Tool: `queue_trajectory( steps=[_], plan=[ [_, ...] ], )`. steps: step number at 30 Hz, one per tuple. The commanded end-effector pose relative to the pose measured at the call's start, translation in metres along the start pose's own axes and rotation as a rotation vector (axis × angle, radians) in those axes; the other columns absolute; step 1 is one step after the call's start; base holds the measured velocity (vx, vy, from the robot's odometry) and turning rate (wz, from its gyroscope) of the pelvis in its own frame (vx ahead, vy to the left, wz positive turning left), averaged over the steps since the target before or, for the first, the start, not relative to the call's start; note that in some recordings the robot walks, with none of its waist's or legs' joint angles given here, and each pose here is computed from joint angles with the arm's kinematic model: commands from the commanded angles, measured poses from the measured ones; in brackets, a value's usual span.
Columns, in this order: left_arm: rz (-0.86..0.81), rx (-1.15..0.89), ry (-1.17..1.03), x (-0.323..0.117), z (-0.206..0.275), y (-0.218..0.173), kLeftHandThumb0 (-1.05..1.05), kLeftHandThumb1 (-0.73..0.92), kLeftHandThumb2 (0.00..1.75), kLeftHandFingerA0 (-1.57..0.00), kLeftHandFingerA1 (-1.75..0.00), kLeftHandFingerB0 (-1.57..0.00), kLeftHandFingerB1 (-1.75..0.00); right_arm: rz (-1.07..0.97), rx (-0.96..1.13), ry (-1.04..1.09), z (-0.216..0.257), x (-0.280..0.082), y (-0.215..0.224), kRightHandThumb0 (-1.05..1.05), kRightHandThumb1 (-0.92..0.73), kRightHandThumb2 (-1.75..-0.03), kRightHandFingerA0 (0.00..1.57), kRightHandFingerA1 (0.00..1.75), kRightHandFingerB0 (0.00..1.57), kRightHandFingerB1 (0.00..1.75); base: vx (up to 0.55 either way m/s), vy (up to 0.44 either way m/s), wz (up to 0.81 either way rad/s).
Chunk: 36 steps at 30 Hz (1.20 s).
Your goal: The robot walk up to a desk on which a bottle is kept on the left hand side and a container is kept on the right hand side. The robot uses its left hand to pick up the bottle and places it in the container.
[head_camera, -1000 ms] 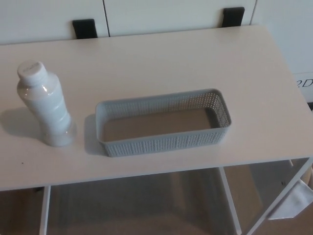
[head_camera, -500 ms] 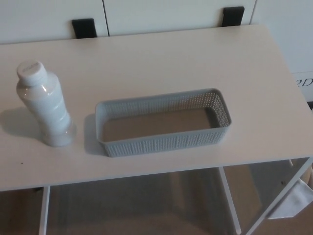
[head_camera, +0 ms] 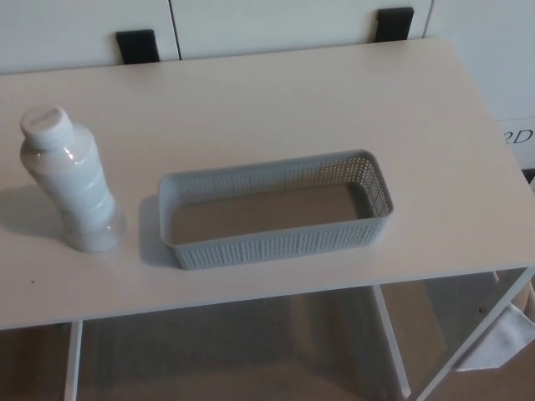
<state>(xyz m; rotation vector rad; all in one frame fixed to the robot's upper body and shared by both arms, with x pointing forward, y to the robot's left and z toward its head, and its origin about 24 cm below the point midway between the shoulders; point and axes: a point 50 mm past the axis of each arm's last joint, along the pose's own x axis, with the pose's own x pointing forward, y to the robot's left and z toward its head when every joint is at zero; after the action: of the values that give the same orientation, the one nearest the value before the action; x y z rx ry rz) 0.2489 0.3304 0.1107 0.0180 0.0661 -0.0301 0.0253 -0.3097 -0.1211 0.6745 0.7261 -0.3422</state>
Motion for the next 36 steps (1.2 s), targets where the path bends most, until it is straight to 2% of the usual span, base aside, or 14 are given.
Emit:
queue_trajectory(
  steps=[1,7,9,10,12,19,20,21,22,24,29,33,35,36],
  plan=[
    [-0.066,0.233,0.11,0.023,-0.026,-0.05,-0.49,0.34,0.71,0.0,-0.2,0.0,-0.14,0.0,-0.076,-0.018,0.007,0.004,0.004,-0.55,-0.34,-0.53,0.3,0.4,0.23,0.33,0.0,0.0,0.0],
    [-0.067,0.245,0.133,0.025,-0.035,-0.051,-0.49,0.43,0.68,0.0,-0.19,0.0,-0.1,-0.003,-0.08,-0.02,0.008,0.006,0.005,-0.54,-0.34,-0.52,0.29,0.39,0.24,0.32,0.0,0.0,0.0],
    [-0.06,0.234,0.147,0.026,-0.04,-0.05,-0.52,0.36,0.71,0.0,-0.18,0.0,-0.11,-0.015,-0.076,-0.025,0.007,0.006,0.005,-0.53,-0.33,-0.51,0.39,0.41,0.31,0.33,0.0,0.0,0.0],
    [-0.057,0.229,0.154,0.026,-0.042,-0.049,-0.5,0.42,0.69,0.0,-0.17,0.0,-0.07,-0.017,-0.076,-0.026,0.007,0.006,0.006,-0.54,-0.34,-0.52,0.38,0.41,0.29,0.32,0.0,0.0,0.0],
    [-0.049,0.224,0.167,0.027,-0.044,-0.046,-0.52,0.36,0.71,0.0,-0.19,0.0,-0.11,-0.003,-0.076,-0.029,0.007,0.006,0.007,-0.54,-0.33,-0.52,0.37,0.43,0.27,0.33,0.0,0.0,0.0],
    [-0.043,0.197,0.179,0.03,-0.047,-0.041,-0.56,0.38,0.71,0.0,-0.15,0.0,-0.06,0.006,-0.074,-0.028,0.006,0.006,0.01,-0.54,-0.33,-0.51,0.34,0.39,0.27,0.32,0.0,0.0,0.0],
    [-0.041,0.189,0.185,0.031,-0.048,-0.041,-0.56,0.38,0.71,0.0,-0.15,0.0,-0.06,0.009,-0.075,-0.025,0.005,0.006,0.009,-0.52,-0.3,-0.7,0.27,0.47,0.16,0.39,0.0,0.0,0.0],
    [-0.038,0.179,0.191,0.031,-0.05,-0.041,-0.56,0.38,0.71,0.0,-0.15,0.0,-0.06,0.012,-0.074,-0.023,0.005,0.006,0.009,-0.52,-0.3,-0.7,0.27,0.47,0.16,0.39,0.0,0.0,0.0],
    [-0.038,0.172,0.195,0.032,-0.05,-0.041,-0.56,0.38,0.7,0.0,-0.14,0.0,-0.05,0.008,-0.072,-0.021,0.005,0.006,0.009,-0.53,-0.33,-0.51,0.37,0.41,0.25,0.31,0.0,0.0,0.0],
    [-0.038,0.164,0.199,0.033,-0.052,-0.041,-0.58,0.38,0.7,0.0,-0.13,0.0,-0.03,0.007,-0.067,-0.02,0.005,0.006,0.008,-0.54,-0.33,-0.52,0.34,0.41,0.25,0.32,0.0,0.0,0.0],
    [-0.014,0.147,0.238,0.044,-0.055,-0.042,-0.59,0.39,0.71,0.0,-0.14,0.0,-0.04,-0.005,-0.078,-0.019,0.002,0.005,0.009,-0.53,-0.35,-0.52,0.43,0.44,0.29,0.33,0.0,0.0,0.0],
    [0.003,0.159,0.258,0.06,-0.054,-0.047,-0.61,0.4,0.74,0.0,-0.18,0.0,-0.07,0.007,-0.089,-0.019,0.001,0.005,0.011,-0.53,-0.35,-0.52,0.38,0.42,0.25,0.31,0.0,0.0,0.0],
    [0.001,0.173,0.256,0.071,-0.052,-0.054,-0.62,0.39,0.76,0.0,-0.19,0.0,-0.09,0.011,-0.077,-0.027,0.002,0.006,0.013,-0.55,-0.31,-0.68,0.32,0.47,0.22,0.4,0.0,0.0,0.0],
    [-0.003,0.177,0.253,0.075,-0.05,-0.057,-0.62,0.39,0.76,0.0,-0.19,0.0,-0.09,0.014,-0.084,-0.03,0.003,0.007,0.014,-0.55,-0.31,-0.68,0.32,0.47,0.22,0.4,0.0,0.0,0.0]
  ],
)
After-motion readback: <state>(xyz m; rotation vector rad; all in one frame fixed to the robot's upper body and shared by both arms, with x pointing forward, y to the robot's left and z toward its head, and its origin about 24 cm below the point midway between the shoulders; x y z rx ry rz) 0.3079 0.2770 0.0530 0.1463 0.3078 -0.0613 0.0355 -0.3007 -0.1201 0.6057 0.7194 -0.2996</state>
